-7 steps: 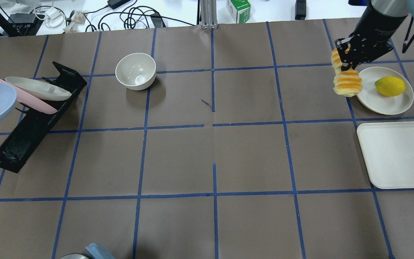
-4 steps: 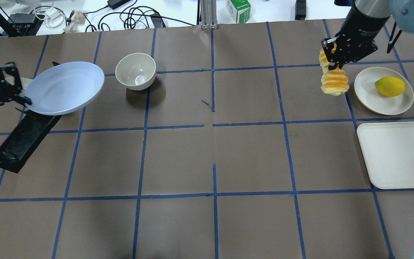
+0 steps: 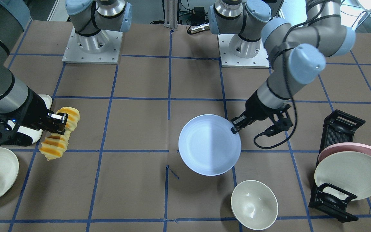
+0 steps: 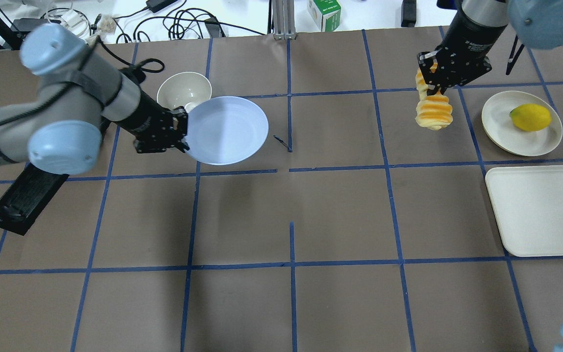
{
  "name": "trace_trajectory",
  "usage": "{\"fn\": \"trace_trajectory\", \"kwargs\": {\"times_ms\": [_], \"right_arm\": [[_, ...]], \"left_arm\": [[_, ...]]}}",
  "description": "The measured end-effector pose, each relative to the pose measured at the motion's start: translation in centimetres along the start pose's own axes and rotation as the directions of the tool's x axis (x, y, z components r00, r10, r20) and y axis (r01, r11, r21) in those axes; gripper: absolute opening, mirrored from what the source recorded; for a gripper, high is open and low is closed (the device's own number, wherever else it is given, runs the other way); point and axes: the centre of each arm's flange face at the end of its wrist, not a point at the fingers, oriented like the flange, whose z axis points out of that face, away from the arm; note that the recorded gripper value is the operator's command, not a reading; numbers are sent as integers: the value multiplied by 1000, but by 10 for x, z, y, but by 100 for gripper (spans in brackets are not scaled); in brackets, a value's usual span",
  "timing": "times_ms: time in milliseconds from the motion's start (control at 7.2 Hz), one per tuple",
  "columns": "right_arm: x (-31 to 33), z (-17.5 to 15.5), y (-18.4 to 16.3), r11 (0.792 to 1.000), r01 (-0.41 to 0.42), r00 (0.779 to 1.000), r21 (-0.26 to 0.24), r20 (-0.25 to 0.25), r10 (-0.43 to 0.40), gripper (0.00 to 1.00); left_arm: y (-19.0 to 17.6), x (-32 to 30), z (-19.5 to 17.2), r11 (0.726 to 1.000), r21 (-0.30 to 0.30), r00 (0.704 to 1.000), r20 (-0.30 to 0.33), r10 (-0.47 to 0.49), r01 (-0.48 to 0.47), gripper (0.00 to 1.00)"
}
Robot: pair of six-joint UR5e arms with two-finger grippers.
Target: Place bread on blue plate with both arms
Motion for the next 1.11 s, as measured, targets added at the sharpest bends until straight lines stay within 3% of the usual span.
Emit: {"fn": "trace_trajectory", "kwargs": {"times_ms": [278, 417, 556, 833, 1111], "right_arm": [[-8, 8, 1, 1000, 1, 1000, -8, 2, -1, 0], [-10, 17, 1, 1000, 3, 1000, -22, 5, -3, 0], [-18, 27, 2, 999, 15, 1000, -37, 9, -15, 0], [-43, 48, 3, 998, 40, 999, -48, 13, -39, 0], [-81, 78, 4, 999, 47, 999, -28, 30, -46, 0]], "left_arm": [[42, 31, 70, 1000, -19, 1000, 8, 14, -14, 0], [49, 35, 92, 1000, -29, 1000, 17, 10, -10, 66], [52, 38, 103, 999, -34, 1000, 23, 13, -12, 100], [50, 43, 101, 1000, -16, 1000, 18, 22, -22, 100], [26, 59, 47, 996, 65, 997, 40, 59, -61, 100]]}}
